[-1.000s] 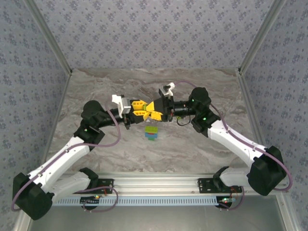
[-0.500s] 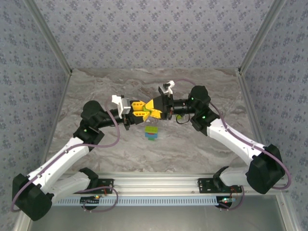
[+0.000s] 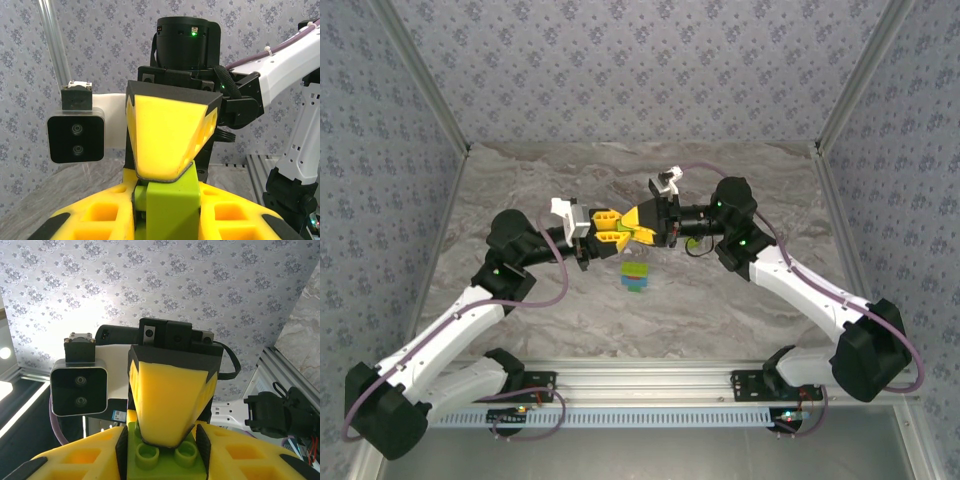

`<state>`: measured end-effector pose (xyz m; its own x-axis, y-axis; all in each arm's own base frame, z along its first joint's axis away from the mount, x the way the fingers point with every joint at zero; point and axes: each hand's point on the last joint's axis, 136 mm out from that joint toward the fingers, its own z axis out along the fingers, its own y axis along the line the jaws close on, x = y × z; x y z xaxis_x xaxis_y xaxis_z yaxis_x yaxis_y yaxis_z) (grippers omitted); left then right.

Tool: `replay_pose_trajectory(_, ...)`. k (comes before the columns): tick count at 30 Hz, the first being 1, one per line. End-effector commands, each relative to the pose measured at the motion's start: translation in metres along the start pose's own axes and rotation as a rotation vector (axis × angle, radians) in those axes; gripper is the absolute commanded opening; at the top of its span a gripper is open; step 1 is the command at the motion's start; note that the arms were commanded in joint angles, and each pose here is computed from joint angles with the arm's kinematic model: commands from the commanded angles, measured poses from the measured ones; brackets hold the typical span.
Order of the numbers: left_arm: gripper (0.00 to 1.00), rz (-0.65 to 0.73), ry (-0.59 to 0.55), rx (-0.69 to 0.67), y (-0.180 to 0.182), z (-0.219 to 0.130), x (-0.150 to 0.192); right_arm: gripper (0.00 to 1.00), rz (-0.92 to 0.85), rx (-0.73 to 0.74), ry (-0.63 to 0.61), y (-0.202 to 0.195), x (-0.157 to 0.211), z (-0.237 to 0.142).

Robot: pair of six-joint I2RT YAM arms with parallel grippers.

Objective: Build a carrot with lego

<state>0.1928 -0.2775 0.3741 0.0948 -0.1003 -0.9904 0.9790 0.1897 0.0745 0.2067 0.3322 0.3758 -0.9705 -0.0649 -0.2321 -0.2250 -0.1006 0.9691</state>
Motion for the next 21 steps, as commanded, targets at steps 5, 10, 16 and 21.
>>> replay_pose_trajectory(5, 0.29, 0.054, -0.016, 0.001, -0.002, -0.002, -0.018, 0.38, -0.097, -0.044, 0.006, 0.024, 0.001, 0.001)
replay_pose_trajectory(10, 0.36, 0.064, -0.001, -0.028, 0.003, -0.002, -0.013, 0.37, -0.103, -0.029, 0.008, 0.022, 0.005, -0.001)
replay_pose_trajectory(16, 0.32, 0.053, 0.009, -0.013, 0.003, 0.000, -0.010, 0.39, -0.107, -0.030, 0.012, 0.024, 0.007, -0.002)
replay_pose_trajectory(21, 0.32, 0.054, 0.008, -0.008, 0.003, 0.001, -0.012, 0.41, -0.106, -0.029, 0.020, 0.023, 0.010, -0.001)
